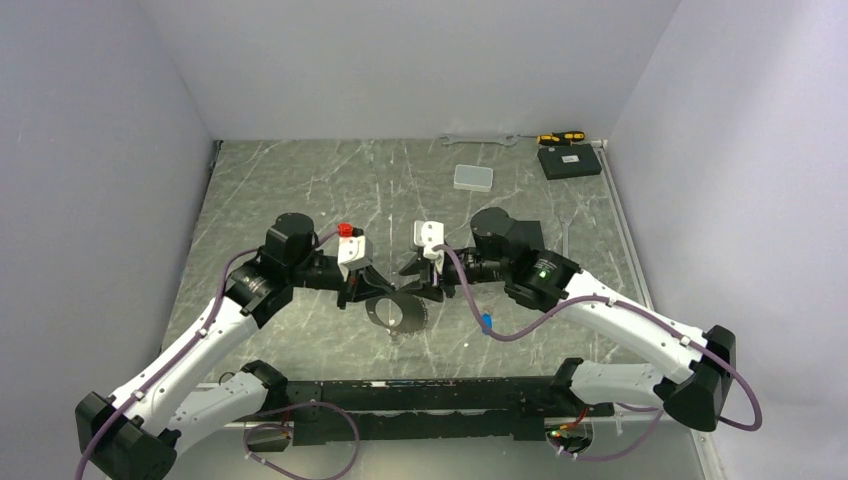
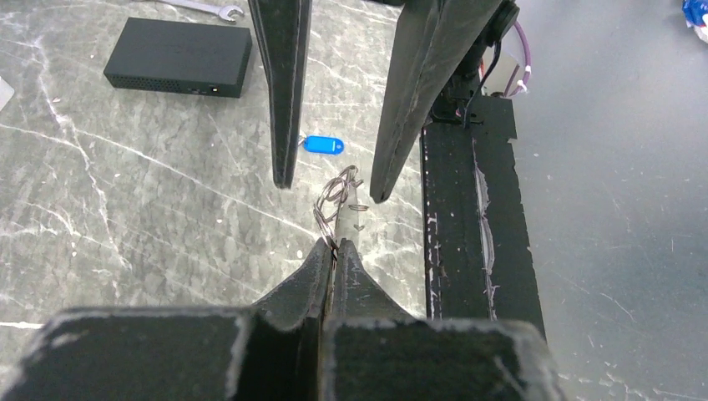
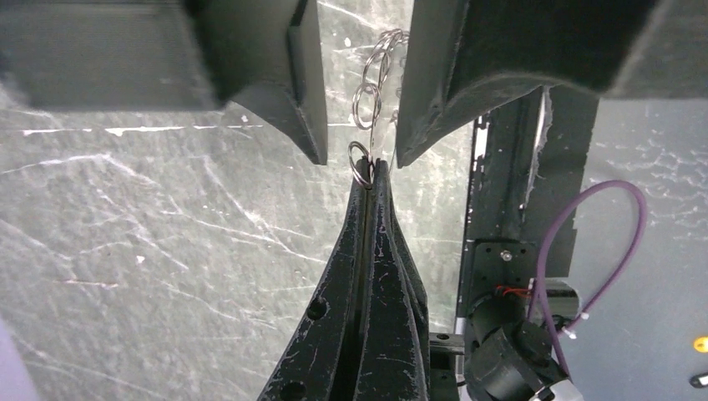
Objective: Put the keys on the keyring
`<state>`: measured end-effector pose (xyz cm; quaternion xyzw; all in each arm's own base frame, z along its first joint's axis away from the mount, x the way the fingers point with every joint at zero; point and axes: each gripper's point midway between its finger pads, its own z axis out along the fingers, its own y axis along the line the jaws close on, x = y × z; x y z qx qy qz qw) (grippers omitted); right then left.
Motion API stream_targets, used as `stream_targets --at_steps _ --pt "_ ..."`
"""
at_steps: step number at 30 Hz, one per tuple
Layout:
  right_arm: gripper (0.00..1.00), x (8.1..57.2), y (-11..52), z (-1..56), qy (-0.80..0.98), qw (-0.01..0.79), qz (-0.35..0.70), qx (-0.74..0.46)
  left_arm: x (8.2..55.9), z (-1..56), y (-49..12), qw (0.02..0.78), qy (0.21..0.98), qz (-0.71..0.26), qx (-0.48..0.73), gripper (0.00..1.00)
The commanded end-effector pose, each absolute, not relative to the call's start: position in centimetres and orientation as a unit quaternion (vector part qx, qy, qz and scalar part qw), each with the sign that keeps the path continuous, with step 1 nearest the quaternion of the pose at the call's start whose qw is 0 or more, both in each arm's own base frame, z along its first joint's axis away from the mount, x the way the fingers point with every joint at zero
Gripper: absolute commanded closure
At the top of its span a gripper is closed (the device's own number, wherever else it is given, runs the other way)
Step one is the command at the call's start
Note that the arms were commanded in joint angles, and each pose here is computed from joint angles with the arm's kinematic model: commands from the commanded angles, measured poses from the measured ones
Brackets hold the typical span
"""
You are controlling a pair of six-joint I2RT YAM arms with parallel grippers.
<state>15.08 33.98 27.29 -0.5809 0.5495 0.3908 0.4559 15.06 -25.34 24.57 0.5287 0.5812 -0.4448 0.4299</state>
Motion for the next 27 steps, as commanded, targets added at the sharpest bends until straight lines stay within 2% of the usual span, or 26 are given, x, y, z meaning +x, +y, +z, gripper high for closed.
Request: stream_targets --at_steps 1,5,14,20,27 --pt "0.57 15.2 33.2 29.6 0.531 0.488 0.371 -0.585 15.2 26.4 -25.5 0.448 0.555 -0.439 0.547 1.0" --pt "0.53 15.2 33.2 29.2 0.535 0.474 0.367 -0.596 14.7 26.3 -25.5 0.436 0.55 -0.45 0.552 1.0" --pt "0.53 15.3 34.3 28.4 0.545 0.436 0.376 -0.61 14.2 26.0 -25.8 0.415 0.549 -0.467 0.555 1.0" --pt "0.61 15.2 35.0 27.5 0.551 0.413 0.385 -0.614 14.3 25.9 -25.8 0.413 0.551 -0.467 0.554 1.0" --pt "0.76 15.1 35.4 26.7 0.553 0.401 0.393 -0.616 14.3 25.8 -25.8 0.414 0.554 -0.465 0.553 1.0"
